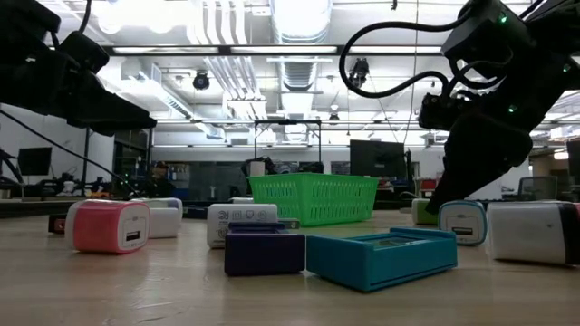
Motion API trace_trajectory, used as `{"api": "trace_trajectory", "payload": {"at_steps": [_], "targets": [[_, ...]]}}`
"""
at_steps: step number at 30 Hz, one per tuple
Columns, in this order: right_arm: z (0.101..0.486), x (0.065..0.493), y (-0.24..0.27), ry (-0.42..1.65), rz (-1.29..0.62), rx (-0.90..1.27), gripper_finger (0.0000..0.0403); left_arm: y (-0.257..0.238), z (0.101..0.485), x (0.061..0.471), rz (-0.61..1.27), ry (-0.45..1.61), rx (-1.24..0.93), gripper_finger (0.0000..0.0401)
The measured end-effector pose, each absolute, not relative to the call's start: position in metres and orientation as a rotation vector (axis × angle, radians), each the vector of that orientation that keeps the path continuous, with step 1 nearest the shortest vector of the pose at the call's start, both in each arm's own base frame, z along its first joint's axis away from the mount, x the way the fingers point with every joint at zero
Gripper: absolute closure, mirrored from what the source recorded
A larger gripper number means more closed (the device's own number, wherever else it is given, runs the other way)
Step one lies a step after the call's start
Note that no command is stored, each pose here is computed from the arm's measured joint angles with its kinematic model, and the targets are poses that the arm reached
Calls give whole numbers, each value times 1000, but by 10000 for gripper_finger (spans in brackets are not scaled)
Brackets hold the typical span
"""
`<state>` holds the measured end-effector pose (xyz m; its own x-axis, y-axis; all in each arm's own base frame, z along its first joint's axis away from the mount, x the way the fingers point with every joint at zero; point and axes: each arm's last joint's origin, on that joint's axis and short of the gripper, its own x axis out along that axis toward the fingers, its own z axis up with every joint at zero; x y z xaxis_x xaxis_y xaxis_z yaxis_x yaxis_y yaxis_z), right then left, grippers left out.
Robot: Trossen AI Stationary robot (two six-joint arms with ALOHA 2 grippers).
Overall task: Pick & Place Office items
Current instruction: Put the right small green charger adapter into the blue bin
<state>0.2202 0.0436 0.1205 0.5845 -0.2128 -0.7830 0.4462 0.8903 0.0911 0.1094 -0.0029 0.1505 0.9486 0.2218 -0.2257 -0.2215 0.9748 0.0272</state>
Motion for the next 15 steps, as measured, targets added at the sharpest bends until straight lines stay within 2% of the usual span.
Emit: {"api": "trace_trajectory", "payload": {"at_steps": [8, 15], "targets": [[120, 220, 43, 861, -404, 284, 224, -3, 151, 109, 225, 230, 2, 163], [120, 220, 44, 868, -389, 284, 244, -3, 151, 109, 226, 229, 1, 163]]}}
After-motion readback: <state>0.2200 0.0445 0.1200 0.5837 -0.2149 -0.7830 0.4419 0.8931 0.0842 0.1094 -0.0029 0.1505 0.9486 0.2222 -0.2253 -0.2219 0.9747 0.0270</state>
